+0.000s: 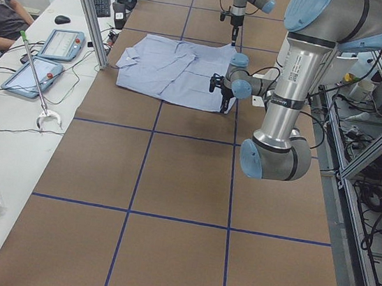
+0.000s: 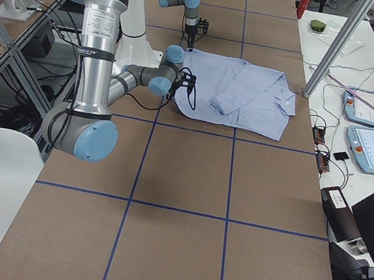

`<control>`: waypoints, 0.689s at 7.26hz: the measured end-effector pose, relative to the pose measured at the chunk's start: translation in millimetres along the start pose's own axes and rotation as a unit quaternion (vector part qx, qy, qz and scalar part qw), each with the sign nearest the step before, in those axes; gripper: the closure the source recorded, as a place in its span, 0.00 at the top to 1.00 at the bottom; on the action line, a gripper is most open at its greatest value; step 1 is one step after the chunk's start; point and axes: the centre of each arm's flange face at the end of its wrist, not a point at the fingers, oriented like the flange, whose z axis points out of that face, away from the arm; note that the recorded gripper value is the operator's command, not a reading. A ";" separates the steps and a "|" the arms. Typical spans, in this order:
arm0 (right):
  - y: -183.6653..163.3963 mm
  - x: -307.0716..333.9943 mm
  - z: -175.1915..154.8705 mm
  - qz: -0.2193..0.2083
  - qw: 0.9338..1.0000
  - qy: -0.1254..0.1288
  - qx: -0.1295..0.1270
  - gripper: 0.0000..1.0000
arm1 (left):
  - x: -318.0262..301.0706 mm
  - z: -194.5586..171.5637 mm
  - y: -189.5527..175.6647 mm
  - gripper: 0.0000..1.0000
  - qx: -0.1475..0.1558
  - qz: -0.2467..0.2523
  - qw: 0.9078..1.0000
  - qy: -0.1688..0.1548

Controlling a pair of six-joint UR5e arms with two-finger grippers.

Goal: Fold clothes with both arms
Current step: 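Close both grippers on the hem corners nearest the robot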

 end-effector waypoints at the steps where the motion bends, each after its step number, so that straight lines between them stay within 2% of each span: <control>1: 0.0 0.1 0.1 0.000 1.000 0.000 0.000 0.00 | 0.2 0.4 0.2 0.24 0.000 0.000 1.000 0.000; 2: -0.1 0.1 0.1 0.000 1.000 0.000 0.000 0.00 | 0.4 0.6 0.5 0.07 -0.001 0.000 1.000 0.000; 3: -0.4 0.3 0.2 0.000 1.000 0.000 0.001 0.00 | 0.7 0.3 0.4 0.00 -0.001 0.000 1.000 0.000; 5: -0.7 0.3 0.2 0.000 1.000 0.000 0.001 0.00 | 2.6 -3.4 -0.1 0.00 0.001 -0.011 1.000 0.004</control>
